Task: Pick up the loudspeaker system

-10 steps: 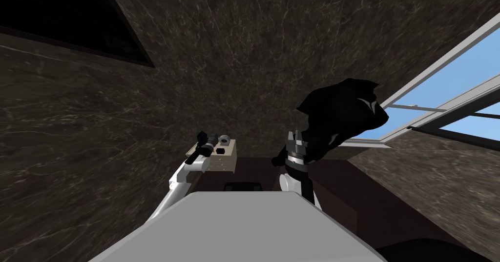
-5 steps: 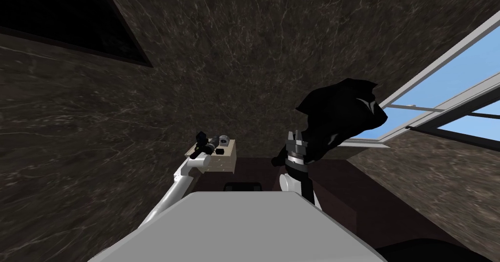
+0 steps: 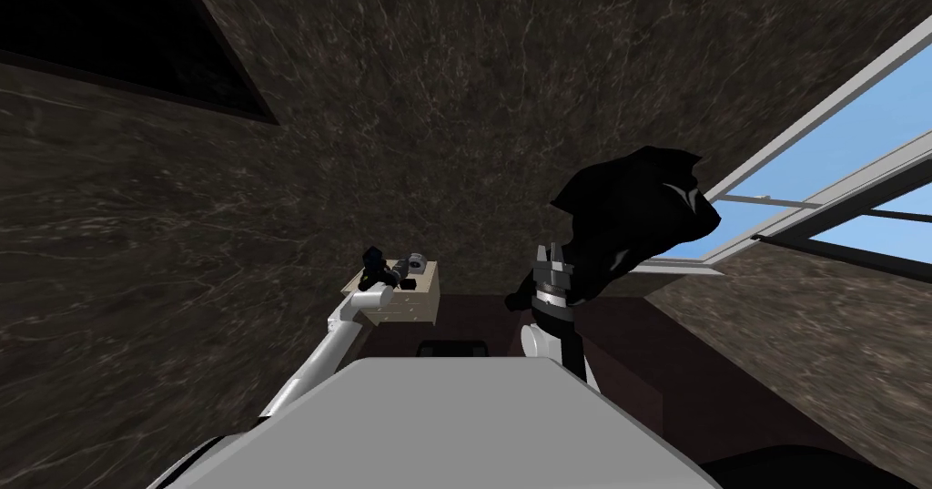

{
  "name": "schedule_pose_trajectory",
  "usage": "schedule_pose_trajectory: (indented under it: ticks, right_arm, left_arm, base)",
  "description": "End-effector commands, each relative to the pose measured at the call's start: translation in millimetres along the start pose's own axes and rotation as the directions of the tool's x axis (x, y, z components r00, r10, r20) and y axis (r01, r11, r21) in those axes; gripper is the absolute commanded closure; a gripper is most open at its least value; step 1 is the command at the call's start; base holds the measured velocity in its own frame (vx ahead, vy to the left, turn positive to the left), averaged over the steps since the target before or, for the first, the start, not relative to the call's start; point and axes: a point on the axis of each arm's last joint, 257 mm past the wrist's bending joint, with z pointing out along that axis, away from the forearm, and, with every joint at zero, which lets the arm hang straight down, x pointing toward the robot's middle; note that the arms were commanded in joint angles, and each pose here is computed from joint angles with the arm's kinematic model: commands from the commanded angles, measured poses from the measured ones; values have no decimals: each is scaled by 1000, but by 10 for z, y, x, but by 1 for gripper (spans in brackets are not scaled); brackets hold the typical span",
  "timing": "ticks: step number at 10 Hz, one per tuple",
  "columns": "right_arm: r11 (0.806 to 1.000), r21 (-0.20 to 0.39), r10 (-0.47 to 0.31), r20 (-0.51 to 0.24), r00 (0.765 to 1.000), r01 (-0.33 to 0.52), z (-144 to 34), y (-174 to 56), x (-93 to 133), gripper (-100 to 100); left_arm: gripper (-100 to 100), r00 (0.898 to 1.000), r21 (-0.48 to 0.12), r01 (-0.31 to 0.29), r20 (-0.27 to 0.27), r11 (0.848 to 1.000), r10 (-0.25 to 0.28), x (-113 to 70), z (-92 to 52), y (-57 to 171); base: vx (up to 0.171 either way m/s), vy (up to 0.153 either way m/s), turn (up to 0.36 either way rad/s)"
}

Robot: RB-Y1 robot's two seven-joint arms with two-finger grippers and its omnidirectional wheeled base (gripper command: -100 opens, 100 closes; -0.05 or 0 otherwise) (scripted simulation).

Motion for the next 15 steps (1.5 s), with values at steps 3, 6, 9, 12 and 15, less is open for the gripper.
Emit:
schedule_pose_trajectory:
  ticks: [3,6,9,12,15]
  right_arm:
    - [1000,0,0,0,1000,0,0,0,0,0]
    - [1000,0,0,0,1000,0,0,0,0,0]
    - [1000,0,0,0,1000,0,0,0,0,0]
    - [1000,0,0,0,1000,0,0,0,0,0]
    - [1000,0,0,0,1000,0,0,0,0,0]
  left_arm:
    - [-100,1000,-135,1,-13,991,-3,-62,117,384]
    - [-100,1000,-242,8,-14,970,-12,-137,151,732]
    - [-100,1000,-327,14,-13,945,-20,-211,156,994]
    - [-100,1000,-403,22,-11,915,-28,-288,141,1215]
    - [-100,999,-474,31,-5,880,-38,-370,104,1422]
  base:
    - [21,-9,-16]
    - [29,-15,-26]
    - [28,-8,-21]
    - [26,-10,-23]
    - [35,-11,-24]
